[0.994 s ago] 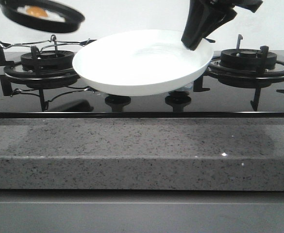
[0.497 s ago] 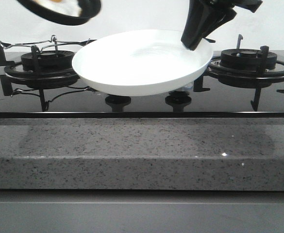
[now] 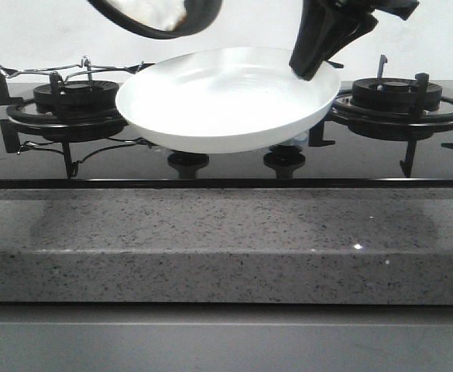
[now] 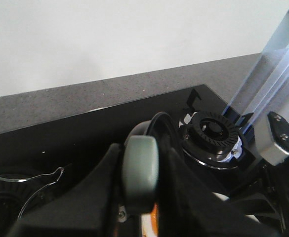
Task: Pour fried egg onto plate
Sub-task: 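Grasp the pan's green handle with the left gripper and lift it, then tip the pan over the plate with the left gripper, sliding egg out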
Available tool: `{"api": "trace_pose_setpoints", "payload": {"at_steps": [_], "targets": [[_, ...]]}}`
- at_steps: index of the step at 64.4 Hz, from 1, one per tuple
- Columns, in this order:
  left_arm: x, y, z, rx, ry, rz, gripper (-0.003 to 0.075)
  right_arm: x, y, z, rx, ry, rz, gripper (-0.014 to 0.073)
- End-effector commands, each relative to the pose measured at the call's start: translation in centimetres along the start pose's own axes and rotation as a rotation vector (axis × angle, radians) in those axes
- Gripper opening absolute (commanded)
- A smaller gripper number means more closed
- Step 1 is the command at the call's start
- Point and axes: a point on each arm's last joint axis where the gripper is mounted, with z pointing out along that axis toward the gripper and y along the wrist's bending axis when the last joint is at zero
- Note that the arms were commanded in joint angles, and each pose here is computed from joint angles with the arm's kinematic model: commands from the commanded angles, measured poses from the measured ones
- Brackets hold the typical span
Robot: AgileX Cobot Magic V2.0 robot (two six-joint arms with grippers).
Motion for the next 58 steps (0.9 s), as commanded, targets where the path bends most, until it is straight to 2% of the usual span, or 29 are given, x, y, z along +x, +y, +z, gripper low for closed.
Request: {"api": "trace_pose_setpoints", "payload": {"at_steps": [1,44,58], "targets": [[-2.5,-2.8,-1.8,0.001,-0.156,0.046,-0.002,-1.2,0.8,-2.6,-0.008,-0.123,-0.009,-0.0066],[-0.9,-9.6,0.4,-0.134,-0.075,0.363,-0.002,-1.2,0.8,-2.6,-0.008,-0.123,-0.009,-0.0066],[-0.5,-11.0,0.4,-0.182,-0.055,0.447,-0.002,-1.2,0.8,-2.6,-0.008,-0.123,-0.009,-0.0066]]}}
